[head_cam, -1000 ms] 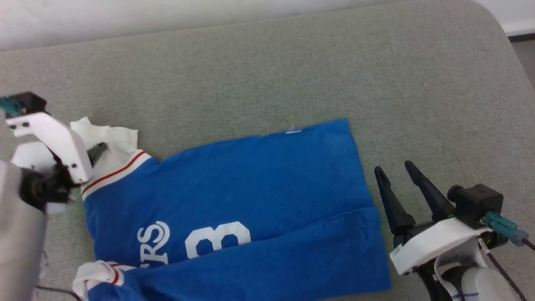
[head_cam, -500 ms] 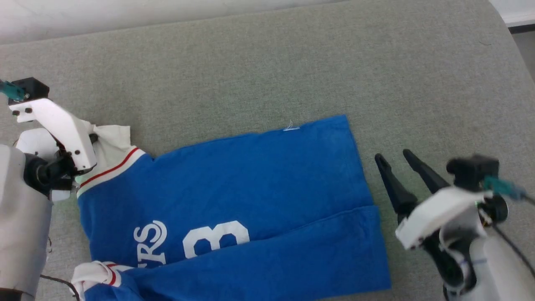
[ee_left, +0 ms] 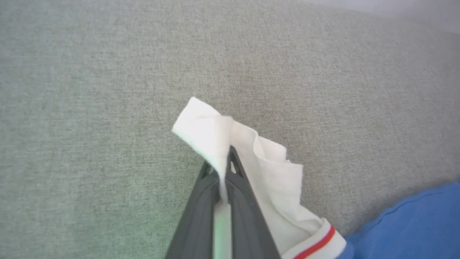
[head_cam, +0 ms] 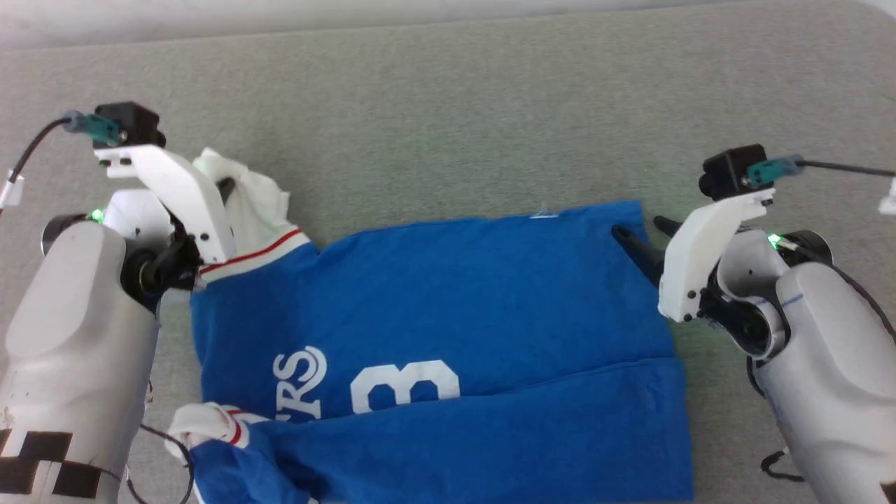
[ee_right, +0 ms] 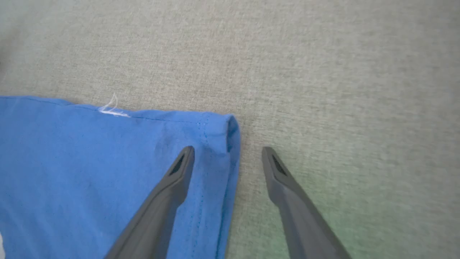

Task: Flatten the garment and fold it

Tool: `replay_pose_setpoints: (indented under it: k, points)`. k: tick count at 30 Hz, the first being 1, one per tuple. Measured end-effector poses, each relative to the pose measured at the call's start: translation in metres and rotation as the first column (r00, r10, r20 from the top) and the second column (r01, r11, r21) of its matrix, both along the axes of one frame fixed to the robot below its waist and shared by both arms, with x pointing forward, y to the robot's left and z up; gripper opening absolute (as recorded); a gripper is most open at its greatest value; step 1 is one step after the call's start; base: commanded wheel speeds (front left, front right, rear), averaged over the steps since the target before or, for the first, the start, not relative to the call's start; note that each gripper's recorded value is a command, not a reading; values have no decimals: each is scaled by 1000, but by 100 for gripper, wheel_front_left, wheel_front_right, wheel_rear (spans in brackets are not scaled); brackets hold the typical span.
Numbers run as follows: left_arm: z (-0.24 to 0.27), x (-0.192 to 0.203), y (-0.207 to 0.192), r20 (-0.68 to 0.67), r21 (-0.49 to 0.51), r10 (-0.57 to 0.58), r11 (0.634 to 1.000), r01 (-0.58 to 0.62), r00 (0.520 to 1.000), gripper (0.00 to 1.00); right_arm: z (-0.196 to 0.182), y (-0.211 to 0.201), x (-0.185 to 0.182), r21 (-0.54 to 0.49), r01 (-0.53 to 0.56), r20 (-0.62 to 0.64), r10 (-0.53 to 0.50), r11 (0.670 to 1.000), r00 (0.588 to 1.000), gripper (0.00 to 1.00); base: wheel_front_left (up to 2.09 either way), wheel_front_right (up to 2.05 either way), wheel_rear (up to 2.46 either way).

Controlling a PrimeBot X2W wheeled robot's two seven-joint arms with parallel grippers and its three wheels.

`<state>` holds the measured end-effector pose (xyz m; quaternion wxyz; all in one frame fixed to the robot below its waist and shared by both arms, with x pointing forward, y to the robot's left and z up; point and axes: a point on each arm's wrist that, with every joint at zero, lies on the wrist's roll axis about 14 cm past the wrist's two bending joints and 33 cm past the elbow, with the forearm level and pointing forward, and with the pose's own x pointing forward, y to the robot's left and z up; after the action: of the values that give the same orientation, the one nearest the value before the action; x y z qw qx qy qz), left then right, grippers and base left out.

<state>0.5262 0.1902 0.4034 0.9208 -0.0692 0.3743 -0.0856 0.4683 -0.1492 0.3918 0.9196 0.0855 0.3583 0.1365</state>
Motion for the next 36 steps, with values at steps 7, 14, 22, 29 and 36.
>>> replay_pose_setpoints:
  k: [7,14,22,29,36]
  points:
    - [5,1,8,39,1,4,1000,-4,999,0,-28,15,2,-26,-102,-231,93,994,969,0,0,0,0]
    - [15,3,14,93,5,11,1000,-12,996,0,-16,18,15,-25,-105,-118,101,994,988,0,0,0,0]
    - [64,4,28,281,-28,69,998,-64,957,0,43,10,32,-15,-43,199,45,999,979,0,0,0,0]
    - [75,-43,49,363,-107,185,982,-157,913,0,42,5,-17,6,-33,243,30,999,970,0,0,0,0]
    - [53,-125,52,314,-139,264,963,-231,912,0,13,-3,-85,53,19,151,-27,998,988,0,0,0,0]
